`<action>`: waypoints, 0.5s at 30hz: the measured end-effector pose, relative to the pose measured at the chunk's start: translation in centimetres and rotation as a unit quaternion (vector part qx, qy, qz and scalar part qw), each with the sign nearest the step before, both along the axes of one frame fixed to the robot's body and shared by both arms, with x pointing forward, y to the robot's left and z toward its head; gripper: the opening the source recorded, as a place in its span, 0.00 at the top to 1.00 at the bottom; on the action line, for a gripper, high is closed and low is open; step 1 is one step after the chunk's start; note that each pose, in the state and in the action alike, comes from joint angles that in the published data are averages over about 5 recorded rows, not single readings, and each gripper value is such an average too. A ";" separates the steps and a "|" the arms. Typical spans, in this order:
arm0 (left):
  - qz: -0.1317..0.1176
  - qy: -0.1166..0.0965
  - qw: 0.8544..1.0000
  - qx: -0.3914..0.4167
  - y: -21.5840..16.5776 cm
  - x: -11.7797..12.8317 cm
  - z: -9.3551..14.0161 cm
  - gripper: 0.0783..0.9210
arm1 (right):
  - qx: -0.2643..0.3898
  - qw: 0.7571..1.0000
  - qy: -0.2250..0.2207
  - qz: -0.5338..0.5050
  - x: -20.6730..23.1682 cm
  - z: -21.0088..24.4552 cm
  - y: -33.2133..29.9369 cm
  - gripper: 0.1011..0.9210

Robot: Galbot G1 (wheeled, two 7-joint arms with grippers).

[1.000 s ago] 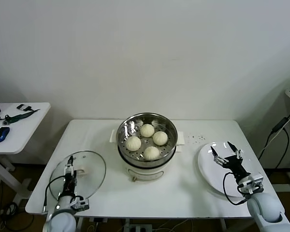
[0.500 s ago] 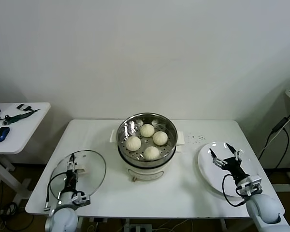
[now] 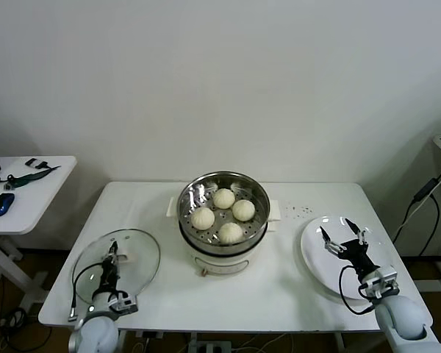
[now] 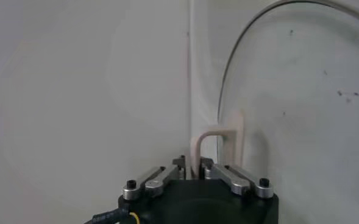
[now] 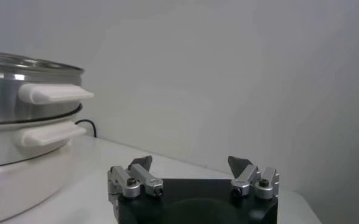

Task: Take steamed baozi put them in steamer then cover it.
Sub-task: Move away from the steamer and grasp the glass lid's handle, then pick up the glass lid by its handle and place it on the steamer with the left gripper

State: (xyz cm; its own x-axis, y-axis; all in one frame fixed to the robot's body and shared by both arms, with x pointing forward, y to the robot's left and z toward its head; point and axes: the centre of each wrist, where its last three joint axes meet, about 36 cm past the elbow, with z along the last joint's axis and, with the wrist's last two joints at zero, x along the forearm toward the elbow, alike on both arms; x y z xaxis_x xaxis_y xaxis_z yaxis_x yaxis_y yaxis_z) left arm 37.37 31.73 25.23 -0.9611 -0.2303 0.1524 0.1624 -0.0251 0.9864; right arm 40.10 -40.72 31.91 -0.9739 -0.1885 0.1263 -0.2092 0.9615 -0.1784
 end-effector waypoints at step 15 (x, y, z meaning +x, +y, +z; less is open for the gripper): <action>-0.014 -0.042 0.999 0.000 1.4 -1.4 4.7 0.91 | -0.009 1.000 -0.001 -0.004 0.7 -0.1 -0.7 0.12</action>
State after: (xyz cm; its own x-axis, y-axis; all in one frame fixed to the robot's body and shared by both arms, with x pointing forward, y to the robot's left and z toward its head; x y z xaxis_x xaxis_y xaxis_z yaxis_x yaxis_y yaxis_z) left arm 35.98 33.13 29.88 -0.9765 -0.2035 0.0702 0.0776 -0.0287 0.9966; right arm 40.78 -41.41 31.85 -0.9758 -0.1781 0.1270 -0.2007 0.9599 -0.1959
